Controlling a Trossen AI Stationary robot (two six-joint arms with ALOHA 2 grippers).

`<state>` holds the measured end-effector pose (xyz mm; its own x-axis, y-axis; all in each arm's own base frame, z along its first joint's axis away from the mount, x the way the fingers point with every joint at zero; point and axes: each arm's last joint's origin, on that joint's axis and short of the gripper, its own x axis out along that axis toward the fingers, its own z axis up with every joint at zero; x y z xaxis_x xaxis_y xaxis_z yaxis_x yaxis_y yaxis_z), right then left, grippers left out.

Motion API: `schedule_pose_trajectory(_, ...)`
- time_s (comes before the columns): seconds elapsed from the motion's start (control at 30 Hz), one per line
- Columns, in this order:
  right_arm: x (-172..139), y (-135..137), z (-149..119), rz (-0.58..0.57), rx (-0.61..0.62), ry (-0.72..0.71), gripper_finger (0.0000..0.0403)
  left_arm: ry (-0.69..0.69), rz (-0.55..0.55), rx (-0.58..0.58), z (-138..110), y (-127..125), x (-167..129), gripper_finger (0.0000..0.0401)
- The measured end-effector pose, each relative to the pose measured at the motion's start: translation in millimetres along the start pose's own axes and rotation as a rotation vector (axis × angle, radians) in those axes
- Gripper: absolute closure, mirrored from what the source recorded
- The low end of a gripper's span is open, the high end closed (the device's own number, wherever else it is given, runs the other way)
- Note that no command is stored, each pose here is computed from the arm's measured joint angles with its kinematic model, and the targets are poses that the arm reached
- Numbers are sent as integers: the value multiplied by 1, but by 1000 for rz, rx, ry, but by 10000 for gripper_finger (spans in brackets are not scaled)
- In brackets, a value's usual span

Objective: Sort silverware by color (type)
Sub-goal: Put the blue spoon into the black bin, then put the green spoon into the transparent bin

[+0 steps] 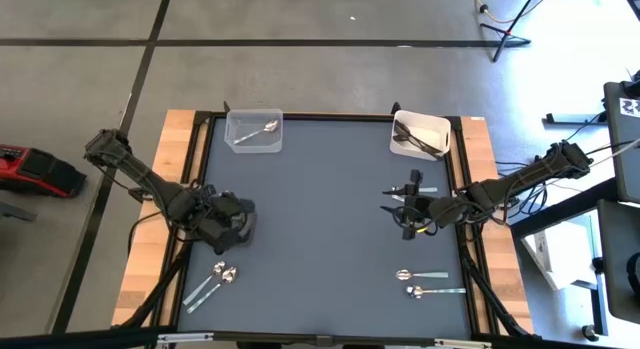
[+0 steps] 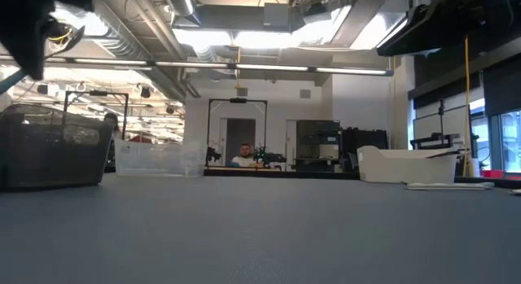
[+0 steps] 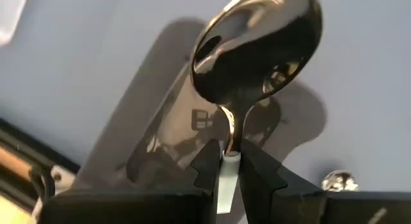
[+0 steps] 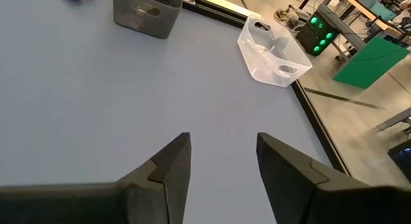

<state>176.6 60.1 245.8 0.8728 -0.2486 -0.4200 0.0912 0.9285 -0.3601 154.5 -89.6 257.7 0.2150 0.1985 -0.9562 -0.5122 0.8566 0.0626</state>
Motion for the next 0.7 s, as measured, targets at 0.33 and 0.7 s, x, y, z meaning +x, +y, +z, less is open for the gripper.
schedule_pose_trajectory(0.33, 0, 0, 0, 0, 0, 0, 235, 142, 80, -61, -21, 9, 36, 350)
schedule_pose_trajectory(0.7, 0, 0, 0, 0, 0, -1, 235, 159, 73, -52, -23, 10, 39, 286)
